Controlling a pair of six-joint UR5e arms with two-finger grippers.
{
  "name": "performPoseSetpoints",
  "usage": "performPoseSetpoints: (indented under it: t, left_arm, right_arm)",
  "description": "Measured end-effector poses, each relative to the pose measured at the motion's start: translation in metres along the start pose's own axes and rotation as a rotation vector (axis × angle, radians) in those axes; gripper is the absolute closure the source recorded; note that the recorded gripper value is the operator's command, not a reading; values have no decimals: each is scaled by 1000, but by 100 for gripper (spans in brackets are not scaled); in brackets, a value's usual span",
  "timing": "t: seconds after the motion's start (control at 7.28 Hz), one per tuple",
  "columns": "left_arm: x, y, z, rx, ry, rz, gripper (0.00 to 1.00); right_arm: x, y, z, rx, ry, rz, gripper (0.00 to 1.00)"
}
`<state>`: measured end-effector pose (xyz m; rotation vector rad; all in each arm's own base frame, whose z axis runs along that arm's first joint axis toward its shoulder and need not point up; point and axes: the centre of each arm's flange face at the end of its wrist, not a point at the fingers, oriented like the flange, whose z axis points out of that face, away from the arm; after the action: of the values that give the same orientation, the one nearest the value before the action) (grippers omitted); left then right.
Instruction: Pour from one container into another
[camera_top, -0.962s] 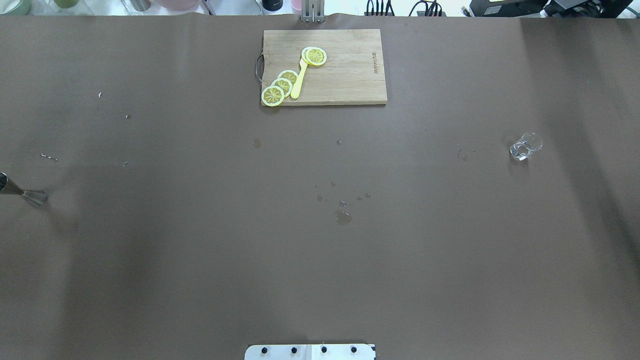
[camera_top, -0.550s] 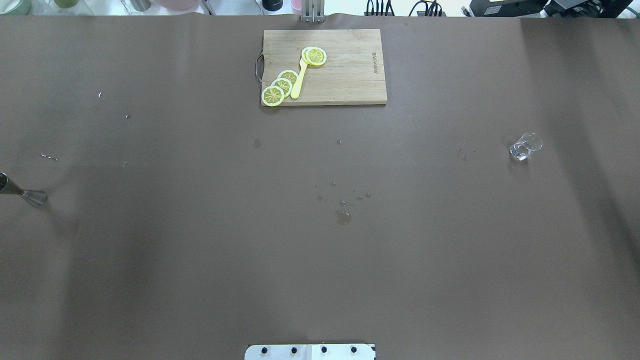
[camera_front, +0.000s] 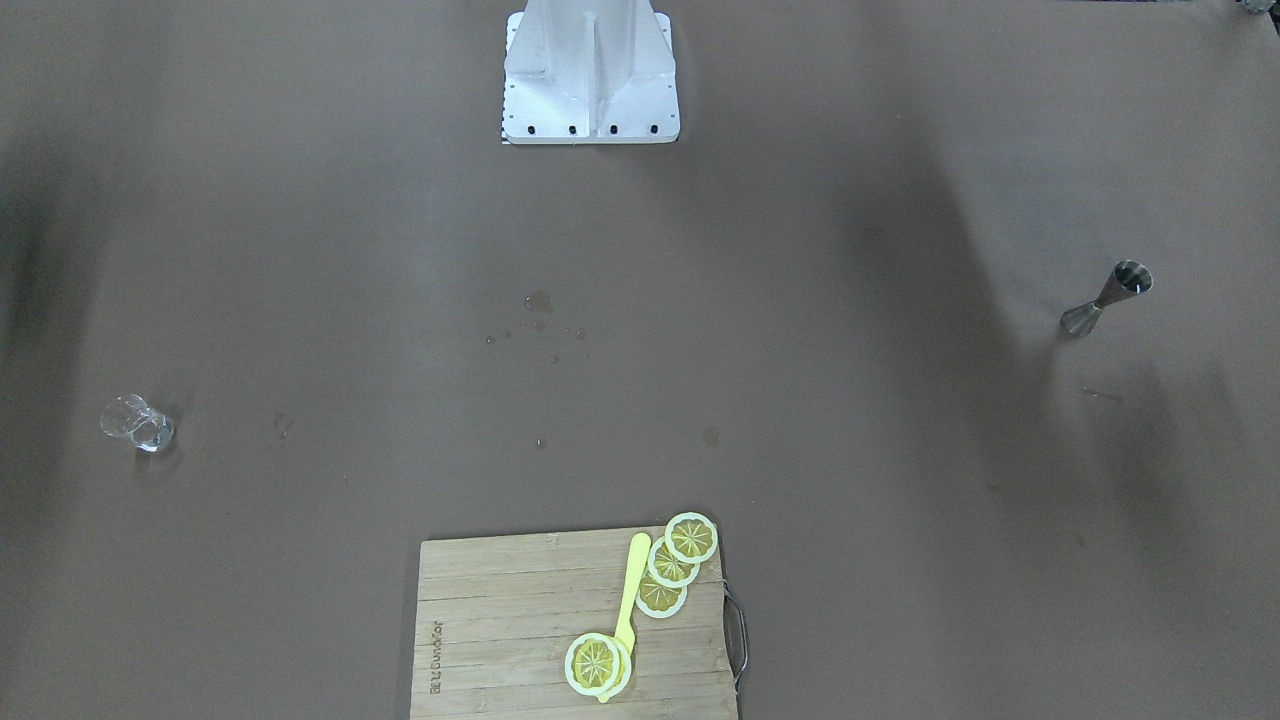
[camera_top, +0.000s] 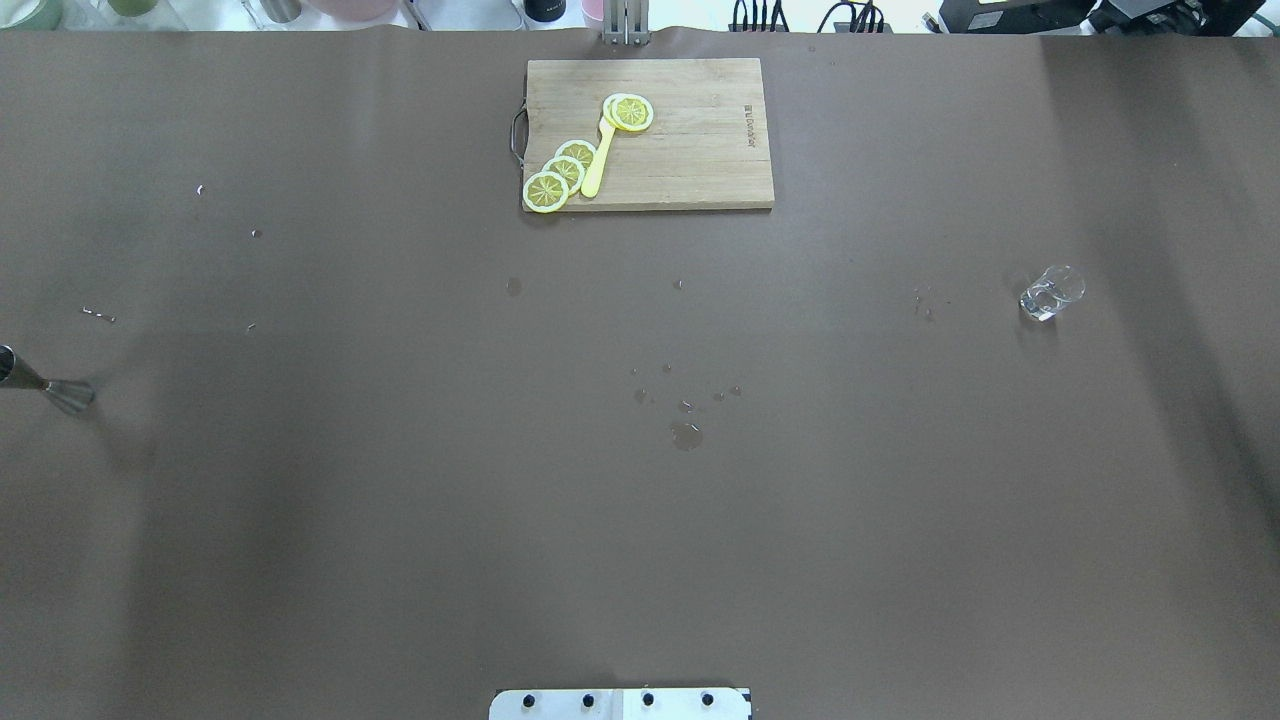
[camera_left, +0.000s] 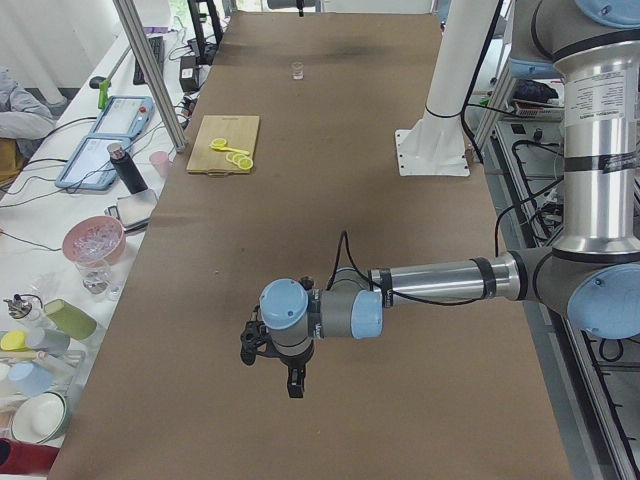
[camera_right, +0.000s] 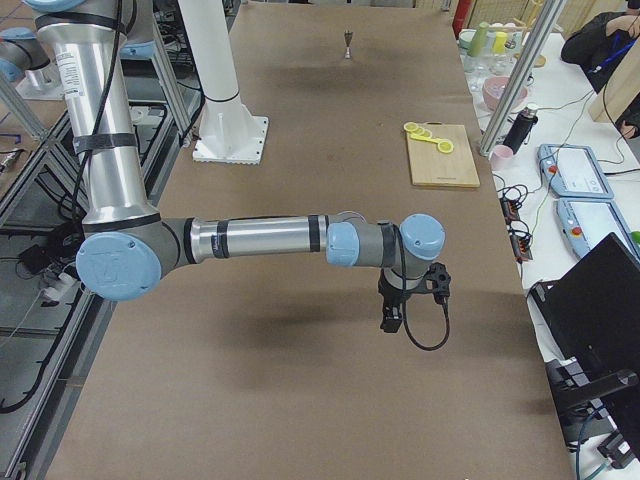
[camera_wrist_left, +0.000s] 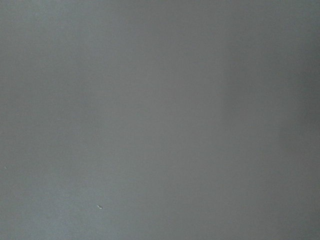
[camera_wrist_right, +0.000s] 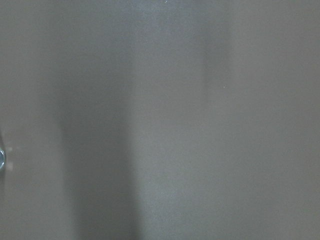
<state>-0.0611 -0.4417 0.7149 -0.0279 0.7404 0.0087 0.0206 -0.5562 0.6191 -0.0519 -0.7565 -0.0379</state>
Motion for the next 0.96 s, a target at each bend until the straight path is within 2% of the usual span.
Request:
performPoseSetpoints:
  t: [0.96]
  left_arm:
    - [6,-7,-6,14,10,8,1]
  right_arm:
    - [-1,1,-1,-1,-2,1,0]
